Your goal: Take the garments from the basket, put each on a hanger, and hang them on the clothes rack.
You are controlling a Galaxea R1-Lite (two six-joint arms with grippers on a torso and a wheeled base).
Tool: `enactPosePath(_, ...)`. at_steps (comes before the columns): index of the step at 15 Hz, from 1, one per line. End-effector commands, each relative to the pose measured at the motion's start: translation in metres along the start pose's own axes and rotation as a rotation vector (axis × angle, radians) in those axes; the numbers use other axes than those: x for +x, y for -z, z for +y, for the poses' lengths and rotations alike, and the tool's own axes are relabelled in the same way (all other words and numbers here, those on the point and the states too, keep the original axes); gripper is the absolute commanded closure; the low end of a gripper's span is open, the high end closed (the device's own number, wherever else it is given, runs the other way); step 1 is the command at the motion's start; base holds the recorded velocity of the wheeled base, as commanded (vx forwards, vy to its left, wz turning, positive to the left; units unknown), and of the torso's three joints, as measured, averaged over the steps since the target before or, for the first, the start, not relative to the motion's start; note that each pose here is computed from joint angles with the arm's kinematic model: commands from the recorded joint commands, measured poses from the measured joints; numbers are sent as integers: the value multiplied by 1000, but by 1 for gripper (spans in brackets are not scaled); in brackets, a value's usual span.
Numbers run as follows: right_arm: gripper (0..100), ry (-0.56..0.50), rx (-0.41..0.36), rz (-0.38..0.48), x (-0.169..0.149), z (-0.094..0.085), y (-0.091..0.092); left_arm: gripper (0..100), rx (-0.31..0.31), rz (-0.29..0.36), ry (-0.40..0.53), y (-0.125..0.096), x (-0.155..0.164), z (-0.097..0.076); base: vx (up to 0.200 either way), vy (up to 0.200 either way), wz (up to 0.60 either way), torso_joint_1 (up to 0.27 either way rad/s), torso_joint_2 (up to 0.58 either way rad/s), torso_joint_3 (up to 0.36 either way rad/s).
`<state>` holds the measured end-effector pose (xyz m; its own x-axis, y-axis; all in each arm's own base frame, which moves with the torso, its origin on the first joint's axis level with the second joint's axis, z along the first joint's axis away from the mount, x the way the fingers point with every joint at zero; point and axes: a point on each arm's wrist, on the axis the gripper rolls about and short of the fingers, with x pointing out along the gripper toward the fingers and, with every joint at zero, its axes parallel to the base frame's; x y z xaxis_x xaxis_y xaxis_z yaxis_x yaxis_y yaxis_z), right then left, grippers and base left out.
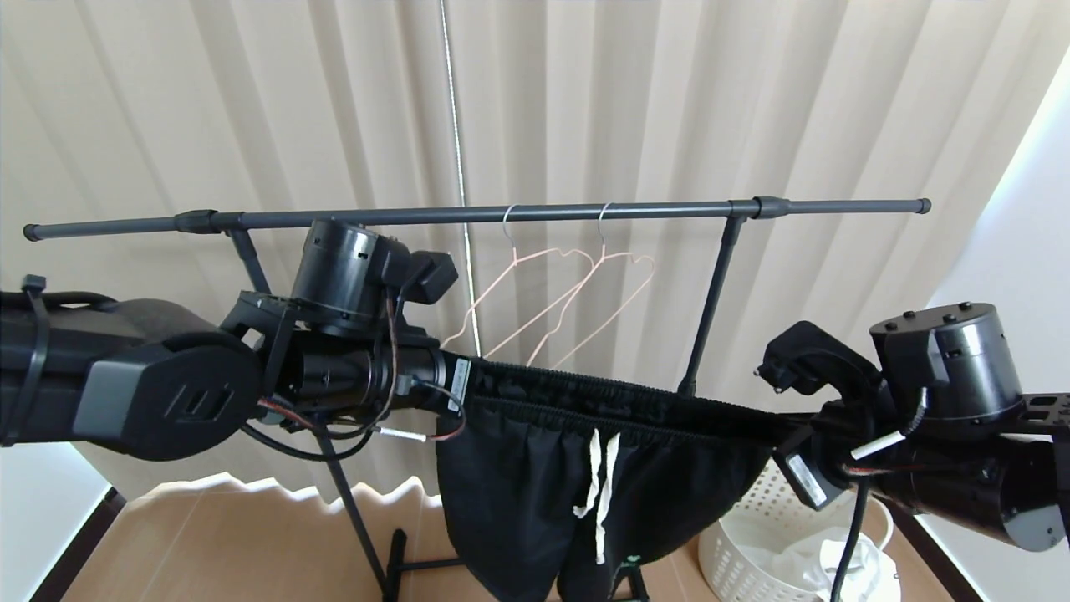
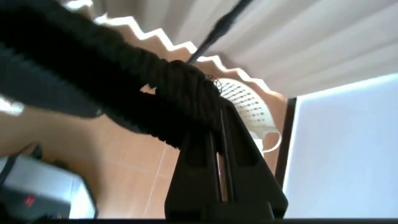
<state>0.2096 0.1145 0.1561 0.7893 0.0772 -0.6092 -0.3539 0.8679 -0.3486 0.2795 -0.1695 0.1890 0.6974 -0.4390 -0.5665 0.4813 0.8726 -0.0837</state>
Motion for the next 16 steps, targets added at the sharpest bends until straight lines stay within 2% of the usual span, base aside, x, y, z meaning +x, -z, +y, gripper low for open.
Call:
enactPosePath(1,100,-128,-72,-11,-22,18,-2,100,34,-72,19,-25,4,1,0,0,0,0,0,0)
enactPosePath(4,100,-305,-129,8,-35,47,0,100,87,-92,27,-34,14,1,0,0,0,0,0,0)
enactPosePath(5,100,-354,-122,-2,-38,54,-2,100,91,-101,38,-38,17,0,0,0,0,0,0,0)
enactPosePath(6,100,-413,-97,-1,-40,67,-6,100,93,-118,56,-44,21,-1,0,0,0,0,0,0)
enactPosePath(9,100,-495,-1,23,-38,102,-22,100,98,-155,67,-60,38,-3,0,0,0,0,0,0)
enactPosePath(10,100,-508,21,29,-38,109,-25,100,97,-158,68,-61,41,-3,0,0,0,0,0,0)
enactPosePath(12,100,-558,108,39,-39,137,-41,100,106,-162,113,-63,43,-6,0,0,0,0,0,0)
enactPosePath(14,100,-563,154,44,-32,148,-52,100,108,-172,150,-67,44,-8,0,0,0,0,0,0)
enactPosePath(16,100,-579,239,47,-26,163,-64,100,108,-175,152,-68,48,-8,0,0,0,0,0,0)
